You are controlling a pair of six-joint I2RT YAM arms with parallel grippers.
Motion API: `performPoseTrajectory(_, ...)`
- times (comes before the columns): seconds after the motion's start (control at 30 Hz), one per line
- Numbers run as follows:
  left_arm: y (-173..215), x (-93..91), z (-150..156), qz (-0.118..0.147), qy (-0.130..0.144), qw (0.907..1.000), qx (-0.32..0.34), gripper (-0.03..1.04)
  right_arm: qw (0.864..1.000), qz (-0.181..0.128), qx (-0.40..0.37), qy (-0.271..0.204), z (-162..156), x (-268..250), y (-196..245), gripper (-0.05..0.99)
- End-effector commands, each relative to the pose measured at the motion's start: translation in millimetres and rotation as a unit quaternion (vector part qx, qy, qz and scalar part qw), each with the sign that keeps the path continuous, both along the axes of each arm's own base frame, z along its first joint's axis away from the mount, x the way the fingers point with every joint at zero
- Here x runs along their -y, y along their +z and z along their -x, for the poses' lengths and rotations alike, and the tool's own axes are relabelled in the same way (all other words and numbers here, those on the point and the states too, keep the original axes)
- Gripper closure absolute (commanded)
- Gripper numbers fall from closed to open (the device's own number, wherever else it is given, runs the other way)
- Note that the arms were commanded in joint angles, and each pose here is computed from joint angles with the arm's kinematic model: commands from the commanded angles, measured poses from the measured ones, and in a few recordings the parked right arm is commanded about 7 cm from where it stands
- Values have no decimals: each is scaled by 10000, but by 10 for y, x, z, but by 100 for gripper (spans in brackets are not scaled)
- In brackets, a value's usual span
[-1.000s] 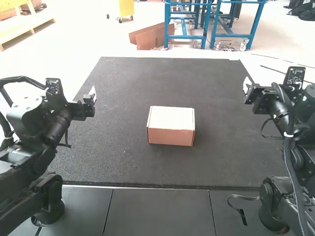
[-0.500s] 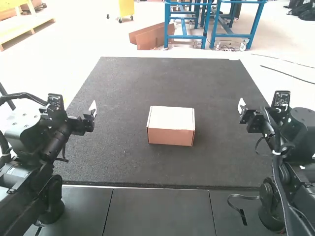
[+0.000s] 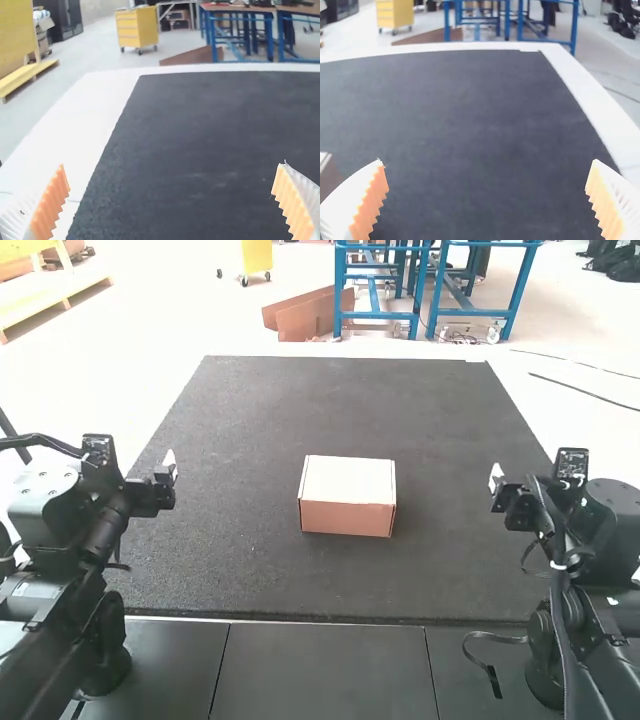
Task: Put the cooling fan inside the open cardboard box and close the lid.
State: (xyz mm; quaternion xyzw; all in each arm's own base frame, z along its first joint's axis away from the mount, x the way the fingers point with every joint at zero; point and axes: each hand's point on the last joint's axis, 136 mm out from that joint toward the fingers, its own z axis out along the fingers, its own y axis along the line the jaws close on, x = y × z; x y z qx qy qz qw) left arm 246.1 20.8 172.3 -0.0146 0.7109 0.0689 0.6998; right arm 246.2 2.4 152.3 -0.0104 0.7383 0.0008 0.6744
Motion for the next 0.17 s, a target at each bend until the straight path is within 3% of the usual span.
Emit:
performPoseTrajectory(0.0, 15, -92, 14, 24, 182, 9998, 75, 5, 9999, 16, 18, -98, 3, 44, -2, 3)
performPoseTrajectory(0.13, 0, -104, 13, -51, 204, 9998, 42, 5, 10000, 8, 3, -91, 3, 40, -9, 3)
